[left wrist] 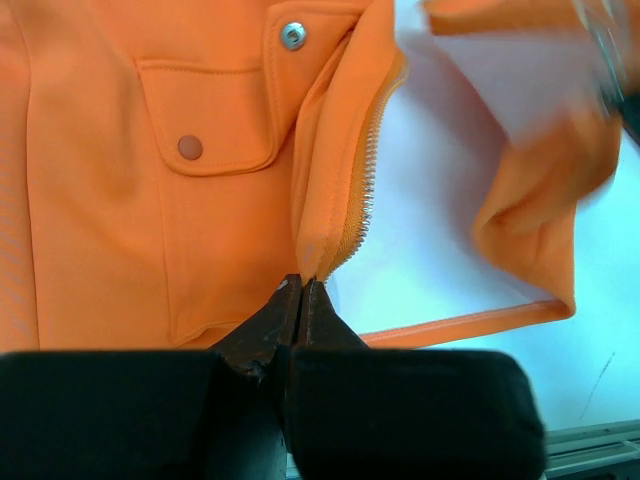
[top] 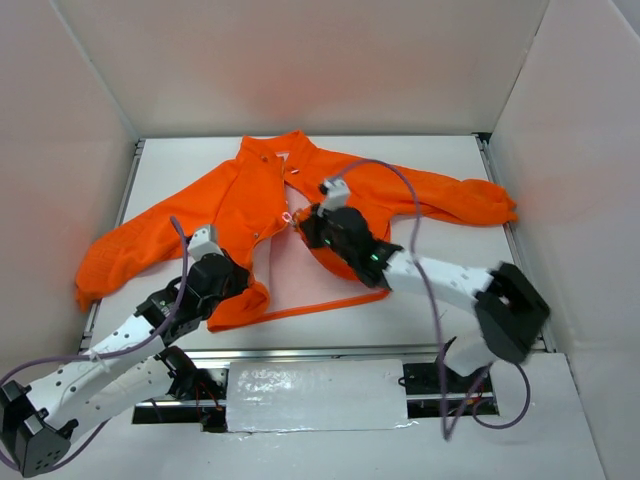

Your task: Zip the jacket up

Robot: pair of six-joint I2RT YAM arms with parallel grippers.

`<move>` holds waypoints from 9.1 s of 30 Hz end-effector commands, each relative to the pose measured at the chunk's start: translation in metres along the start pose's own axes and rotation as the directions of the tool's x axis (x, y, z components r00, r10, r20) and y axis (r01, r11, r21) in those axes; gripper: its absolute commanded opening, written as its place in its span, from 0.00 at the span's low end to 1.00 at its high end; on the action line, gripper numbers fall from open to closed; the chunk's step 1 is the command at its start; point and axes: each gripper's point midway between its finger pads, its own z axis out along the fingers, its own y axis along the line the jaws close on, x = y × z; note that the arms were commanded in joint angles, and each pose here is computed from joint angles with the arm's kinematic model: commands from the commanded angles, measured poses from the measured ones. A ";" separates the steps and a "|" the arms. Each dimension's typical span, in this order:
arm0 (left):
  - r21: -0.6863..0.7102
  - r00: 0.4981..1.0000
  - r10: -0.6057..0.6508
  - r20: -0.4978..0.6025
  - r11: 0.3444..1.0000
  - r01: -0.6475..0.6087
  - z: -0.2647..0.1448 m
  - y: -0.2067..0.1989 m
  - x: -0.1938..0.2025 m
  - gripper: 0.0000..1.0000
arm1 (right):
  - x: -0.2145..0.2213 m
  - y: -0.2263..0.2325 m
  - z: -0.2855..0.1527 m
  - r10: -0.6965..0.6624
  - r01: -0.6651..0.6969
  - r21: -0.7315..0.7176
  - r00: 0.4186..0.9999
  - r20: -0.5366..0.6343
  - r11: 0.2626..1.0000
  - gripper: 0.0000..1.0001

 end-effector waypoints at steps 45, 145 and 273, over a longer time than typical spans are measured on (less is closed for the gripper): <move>-0.004 0.999 0.048 0.019 0.999 -0.048 0.001 -0.003 -0.008 0.00 | 0.029 -0.061 -0.019 -0.304 0.269 0.399 0.952 0.027 0.877 0.00; 0.595 0.987 0.000 0.161 0.798 -0.097 -0.023 -0.123 -0.011 0.00 | 0.064 0.050 -0.134 0.386 -0.370 -0.165 0.920 0.071 0.914 0.00; 0.138 0.967 -0.062 0.247 0.990 0.028 -0.046 -0.008 -0.048 0.00 | 0.027 0.009 -0.060 0.111 0.020 -0.321 0.917 0.383 0.947 0.00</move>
